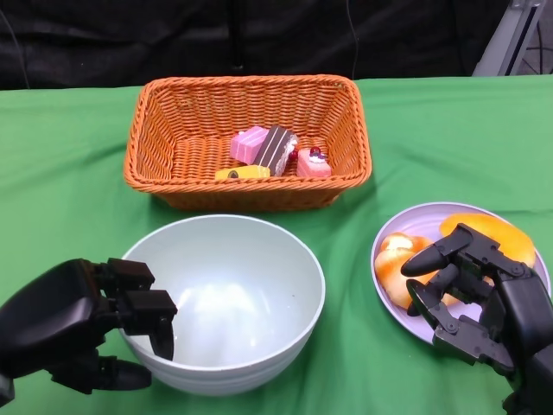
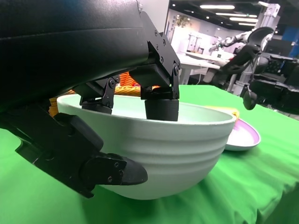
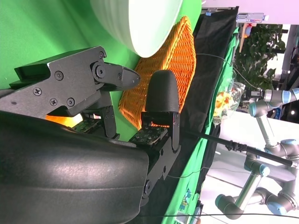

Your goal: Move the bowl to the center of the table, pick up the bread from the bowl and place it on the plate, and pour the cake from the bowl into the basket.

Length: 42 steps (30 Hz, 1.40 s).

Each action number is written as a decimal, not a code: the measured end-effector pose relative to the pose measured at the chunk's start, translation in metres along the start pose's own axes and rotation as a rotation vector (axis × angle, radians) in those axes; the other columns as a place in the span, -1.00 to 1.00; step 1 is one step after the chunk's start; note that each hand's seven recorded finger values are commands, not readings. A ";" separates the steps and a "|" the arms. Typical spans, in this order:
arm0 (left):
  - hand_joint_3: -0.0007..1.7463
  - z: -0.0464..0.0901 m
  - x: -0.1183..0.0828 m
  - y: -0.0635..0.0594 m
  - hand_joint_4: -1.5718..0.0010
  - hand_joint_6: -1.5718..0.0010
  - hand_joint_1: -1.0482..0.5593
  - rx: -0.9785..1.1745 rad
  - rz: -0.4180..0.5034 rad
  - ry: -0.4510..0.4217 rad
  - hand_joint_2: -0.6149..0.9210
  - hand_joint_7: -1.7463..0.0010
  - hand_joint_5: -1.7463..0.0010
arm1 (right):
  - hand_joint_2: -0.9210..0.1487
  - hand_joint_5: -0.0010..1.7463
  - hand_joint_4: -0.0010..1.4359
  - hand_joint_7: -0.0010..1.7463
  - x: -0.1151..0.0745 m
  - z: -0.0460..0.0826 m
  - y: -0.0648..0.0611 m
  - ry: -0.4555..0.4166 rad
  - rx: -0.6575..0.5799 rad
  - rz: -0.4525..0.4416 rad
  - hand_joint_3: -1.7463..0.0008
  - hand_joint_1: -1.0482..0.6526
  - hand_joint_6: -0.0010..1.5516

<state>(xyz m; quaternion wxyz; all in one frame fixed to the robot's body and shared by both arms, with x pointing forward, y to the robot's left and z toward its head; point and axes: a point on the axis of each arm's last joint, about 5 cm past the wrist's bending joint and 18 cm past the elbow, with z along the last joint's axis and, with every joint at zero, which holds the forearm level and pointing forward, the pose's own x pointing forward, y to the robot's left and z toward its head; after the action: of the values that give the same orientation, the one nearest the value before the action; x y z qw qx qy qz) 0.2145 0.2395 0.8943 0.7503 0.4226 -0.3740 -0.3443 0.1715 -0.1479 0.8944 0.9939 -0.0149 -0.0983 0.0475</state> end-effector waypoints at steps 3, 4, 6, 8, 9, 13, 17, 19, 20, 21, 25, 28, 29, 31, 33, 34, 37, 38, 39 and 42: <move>-0.85 -0.001 0.001 -0.006 0.06 -0.02 0.11 -0.002 0.005 0.036 1.00 -0.29 -0.88 | -0.80 0.77 -0.11 0.57 0.000 -0.001 0.000 0.003 0.008 0.000 0.39 0.17 -0.27; -0.83 -0.001 0.003 -0.009 0.04 -0.07 0.11 0.002 0.006 0.049 1.00 -0.19 -0.83 | -0.79 0.77 -0.11 0.57 0.000 -0.001 0.000 0.003 0.012 -0.001 0.39 0.18 -0.27; -0.86 -0.002 0.004 -0.014 0.00 -0.19 0.10 0.018 -0.001 0.078 1.00 0.07 -0.70 | -0.79 0.78 -0.11 0.57 0.000 -0.001 0.000 0.003 0.012 -0.001 0.38 0.18 -0.27; -0.87 -0.003 0.005 -0.020 -0.03 -0.24 0.09 0.040 -0.006 0.101 1.00 0.17 -0.64 | -0.79 0.78 -0.11 0.57 0.000 -0.001 0.000 0.003 0.012 0.000 0.38 0.17 -0.28; -0.88 -0.003 0.006 -0.023 -0.04 -0.28 0.10 0.052 -0.007 0.108 1.00 0.27 -0.58 | -0.80 0.78 -0.11 0.57 0.000 -0.001 0.000 0.003 0.012 0.000 0.38 0.17 -0.28; -0.91 -0.005 0.002 -0.035 -0.06 -0.35 0.11 0.105 -0.009 0.133 1.00 0.41 -0.54 | -0.80 0.79 -0.12 0.57 0.000 -0.001 0.000 0.004 0.013 0.001 0.38 0.17 -0.29; -0.91 -0.007 0.001 -0.041 -0.04 -0.37 0.11 0.139 -0.012 0.131 1.00 0.48 -0.51 | -0.80 0.80 -0.13 0.57 0.000 -0.001 0.000 0.006 0.013 0.001 0.38 0.18 -0.29; -0.98 -0.008 0.002 -0.043 -0.05 -0.38 0.05 0.153 -0.020 0.136 1.00 0.71 -0.30 | -0.80 0.80 -0.12 0.57 0.000 -0.001 0.000 0.006 0.013 0.002 0.38 0.17 -0.28; -0.99 -0.008 0.002 -0.043 -0.05 -0.36 0.03 0.154 -0.026 0.141 1.00 0.80 -0.14 | -0.80 0.80 -0.12 0.57 0.000 -0.001 0.000 0.006 0.013 0.002 0.38 0.17 -0.28; -0.98 -0.009 0.001 -0.043 -0.02 -0.29 0.00 0.151 -0.028 0.143 1.00 0.88 0.06 | -0.80 0.79 -0.12 0.57 0.000 -0.001 0.000 0.006 0.013 0.002 0.39 0.17 -0.28; -0.94 -0.010 0.002 -0.038 0.07 0.04 -0.17 0.074 -0.020 0.146 1.00 0.99 0.77 | -0.79 0.79 -0.11 0.57 0.000 -0.001 0.000 0.007 0.013 0.002 0.38 0.16 -0.28; -0.88 -0.010 0.000 -0.031 0.50 0.47 -0.65 -0.038 -0.021 0.159 1.00 1.00 0.97 | -0.77 0.79 -0.07 0.56 0.000 -0.001 0.000 0.007 0.013 0.004 0.36 0.17 -0.25; -0.87 -0.009 -0.002 -0.029 0.57 0.53 -0.72 -0.079 -0.018 0.166 1.00 1.00 0.98 | -0.74 0.78 -0.06 0.55 0.000 -0.001 0.001 0.006 0.014 0.008 0.33 0.17 -0.23; -0.85 -0.009 -0.003 -0.026 0.68 0.62 -0.78 -0.145 -0.008 0.179 1.00 1.00 1.00 | -0.68 0.78 -0.05 0.53 -0.002 0.000 0.001 0.003 0.015 0.024 0.29 0.14 -0.22; -0.84 -0.009 -0.004 -0.022 0.70 0.64 -0.81 -0.197 0.002 0.190 1.00 1.00 1.00 | -0.62 0.78 -0.05 0.52 -0.004 0.001 0.003 0.000 0.018 0.047 0.23 0.15 -0.21; -0.85 -0.008 -0.005 -0.020 0.70 0.64 -0.81 -0.221 0.011 0.195 1.00 1.00 0.99 | -0.60 0.78 -0.04 0.51 -0.006 0.002 0.004 -0.002 0.020 0.058 0.21 0.16 -0.20; -0.87 -0.005 -0.009 -0.015 0.67 0.63 -0.82 -0.298 0.033 0.200 1.00 0.99 0.98 | -0.56 0.77 -0.03 0.49 -0.010 0.005 0.007 -0.014 0.027 0.090 0.15 0.17 -0.19; -0.87 -0.004 -0.010 -0.013 0.66 0.62 -0.82 -0.329 0.039 0.205 1.00 0.99 0.98 | -0.55 0.77 -0.03 0.49 -0.012 0.007 0.008 -0.021 0.027 0.099 0.13 0.17 -0.19; -0.88 -0.002 -0.012 -0.012 0.66 0.61 -0.82 -0.362 0.048 0.211 1.00 0.98 0.98 | -0.55 0.77 -0.03 0.48 -0.014 0.010 0.008 -0.030 0.028 0.107 0.13 0.17 -0.19; -0.91 0.004 -0.016 -0.008 0.59 0.53 -0.74 -0.503 0.088 0.228 1.00 0.97 0.96 | -0.53 0.78 -0.04 0.47 -0.020 0.019 0.010 -0.057 0.035 0.131 0.10 0.16 -0.19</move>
<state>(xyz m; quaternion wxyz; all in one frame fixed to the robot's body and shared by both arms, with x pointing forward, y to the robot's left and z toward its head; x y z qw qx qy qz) 0.2018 0.2477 0.8840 0.8831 0.2424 -0.2081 -0.3435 0.1477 -0.1391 0.9085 0.9856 -0.0023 -0.1246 0.1145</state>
